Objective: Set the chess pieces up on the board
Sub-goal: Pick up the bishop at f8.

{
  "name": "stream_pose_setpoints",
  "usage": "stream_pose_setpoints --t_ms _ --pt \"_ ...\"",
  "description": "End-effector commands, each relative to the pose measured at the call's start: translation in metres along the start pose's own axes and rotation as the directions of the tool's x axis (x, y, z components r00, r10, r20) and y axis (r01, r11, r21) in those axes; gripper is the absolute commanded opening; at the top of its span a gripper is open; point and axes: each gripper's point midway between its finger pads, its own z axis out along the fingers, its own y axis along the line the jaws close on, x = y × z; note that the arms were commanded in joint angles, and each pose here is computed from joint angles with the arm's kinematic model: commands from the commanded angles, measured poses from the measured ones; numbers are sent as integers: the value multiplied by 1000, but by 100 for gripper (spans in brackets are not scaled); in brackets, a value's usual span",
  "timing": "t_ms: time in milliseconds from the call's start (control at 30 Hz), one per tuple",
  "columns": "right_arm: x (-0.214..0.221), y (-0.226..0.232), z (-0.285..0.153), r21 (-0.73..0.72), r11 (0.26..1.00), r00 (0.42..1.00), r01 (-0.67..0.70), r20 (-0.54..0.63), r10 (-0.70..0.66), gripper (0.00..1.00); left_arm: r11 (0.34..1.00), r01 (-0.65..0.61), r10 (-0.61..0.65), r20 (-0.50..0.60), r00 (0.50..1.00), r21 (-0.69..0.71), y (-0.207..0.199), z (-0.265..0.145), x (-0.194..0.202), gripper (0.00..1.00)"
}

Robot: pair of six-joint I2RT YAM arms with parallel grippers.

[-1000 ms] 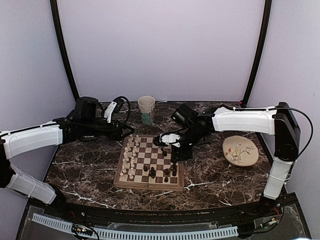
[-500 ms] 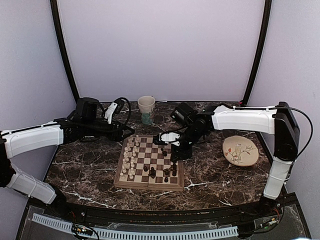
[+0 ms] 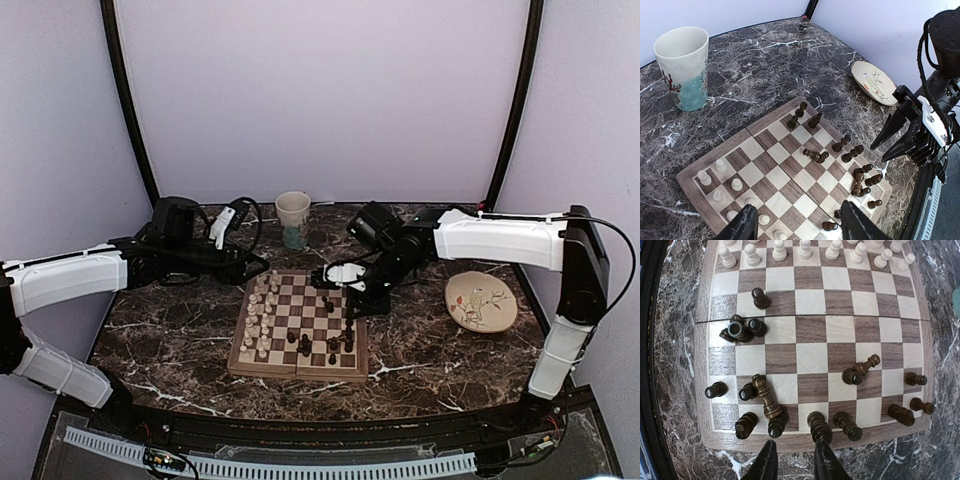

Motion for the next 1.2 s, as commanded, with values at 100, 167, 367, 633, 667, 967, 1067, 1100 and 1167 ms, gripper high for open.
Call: stream_pose_setpoints --t_ms 100,167,367,633,667,967,1067,1100,1167 --pt "10 19 8 -45 998 998 47 -38 -48 25 1000 -11 11 -9 1000 20 -4 2 5 58" --pt "11 18 12 -43 998 998 46 -48 -48 27 1000 -10 10 -9 1000 21 -4 2 5 58" --pt "14 15 19 -39 999 997 33 -72 -36 29 1000 -9 9 -9 1000 23 -5 2 5 58" --pt "17 18 28 -58 998 995 31 -96 -37 32 1000 -9 9 -15 1000 28 -5 3 6 58" --pt "18 18 30 -60 998 994 30 -99 -36 32 1000 -8 9 -16 1000 28 -5 3 6 58" --pt "12 10 40 -53 999 994 9 -108 -14 23 999 -6 6 -20 1000 34 -6 3 7 58" --pt "9 8 43 -50 999 994 3 -106 -8 16 999 -5 6 -23 1000 35 -6 4 8 58" --pt "7 7 43 -49 999 994 1 -105 -6 15 999 -4 5 -23 1000 35 -6 4 8 58" --pt "5 3 45 -42 999 995 -6 -105 1 12 999 -1 2 -23 1000 35 -6 4 8 58"
